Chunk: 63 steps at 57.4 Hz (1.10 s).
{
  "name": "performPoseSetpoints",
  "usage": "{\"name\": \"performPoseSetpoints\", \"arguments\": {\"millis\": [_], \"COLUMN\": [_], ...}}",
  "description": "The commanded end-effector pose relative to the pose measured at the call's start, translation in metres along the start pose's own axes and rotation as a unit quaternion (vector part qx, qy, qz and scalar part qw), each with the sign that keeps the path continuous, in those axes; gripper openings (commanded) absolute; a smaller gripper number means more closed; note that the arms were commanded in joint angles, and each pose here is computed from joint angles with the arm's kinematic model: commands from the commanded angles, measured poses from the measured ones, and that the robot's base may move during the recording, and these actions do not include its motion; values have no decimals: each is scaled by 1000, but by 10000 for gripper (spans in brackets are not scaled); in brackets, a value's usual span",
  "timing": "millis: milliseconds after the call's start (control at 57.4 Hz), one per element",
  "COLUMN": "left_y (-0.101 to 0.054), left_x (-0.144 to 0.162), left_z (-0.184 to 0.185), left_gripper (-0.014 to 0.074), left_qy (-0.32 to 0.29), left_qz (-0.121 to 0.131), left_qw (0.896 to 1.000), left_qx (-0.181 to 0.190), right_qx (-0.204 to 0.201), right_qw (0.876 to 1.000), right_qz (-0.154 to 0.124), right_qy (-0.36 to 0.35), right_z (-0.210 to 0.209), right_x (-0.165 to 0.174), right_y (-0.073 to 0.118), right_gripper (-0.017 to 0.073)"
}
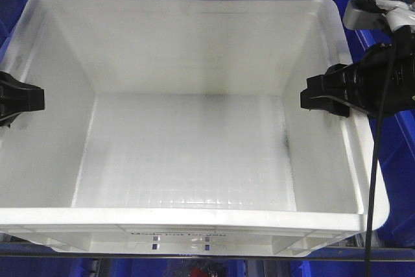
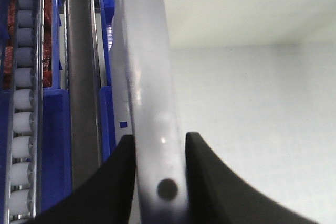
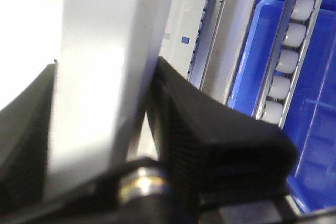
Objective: Move bin from left to right shelf
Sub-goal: 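Hold the tote with both grippers while the base backs away from the shelf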
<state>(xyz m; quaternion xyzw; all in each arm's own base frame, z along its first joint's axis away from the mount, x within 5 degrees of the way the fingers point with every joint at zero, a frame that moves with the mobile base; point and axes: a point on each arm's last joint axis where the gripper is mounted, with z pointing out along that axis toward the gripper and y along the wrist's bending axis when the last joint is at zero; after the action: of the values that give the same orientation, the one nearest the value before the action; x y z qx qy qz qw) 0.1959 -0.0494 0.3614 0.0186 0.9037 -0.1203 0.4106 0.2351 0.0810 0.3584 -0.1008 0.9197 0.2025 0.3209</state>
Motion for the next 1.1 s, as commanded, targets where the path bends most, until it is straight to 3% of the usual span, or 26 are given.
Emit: {"name": "performPoseSetpoints", "arguments": {"millis": [0, 1080], "left_y": [-10, -10], "left_x": [-21, -21], "left_z": [-22, -22], "left_gripper": [-8, -8], "left_qy": [-103, -103], "left_qz": [17, 17], "left_qw": [994, 994], "left_qx": [32, 32], "right_qx": [-16, -16], "right_qw": [997, 997], "right_qz": [-21, -21], "right_qy": [-78, -78], "right_z": [-20, -20], "right_x": [-15, -15], "right_y": [9, 9], "right_gripper": [-4, -4]}}
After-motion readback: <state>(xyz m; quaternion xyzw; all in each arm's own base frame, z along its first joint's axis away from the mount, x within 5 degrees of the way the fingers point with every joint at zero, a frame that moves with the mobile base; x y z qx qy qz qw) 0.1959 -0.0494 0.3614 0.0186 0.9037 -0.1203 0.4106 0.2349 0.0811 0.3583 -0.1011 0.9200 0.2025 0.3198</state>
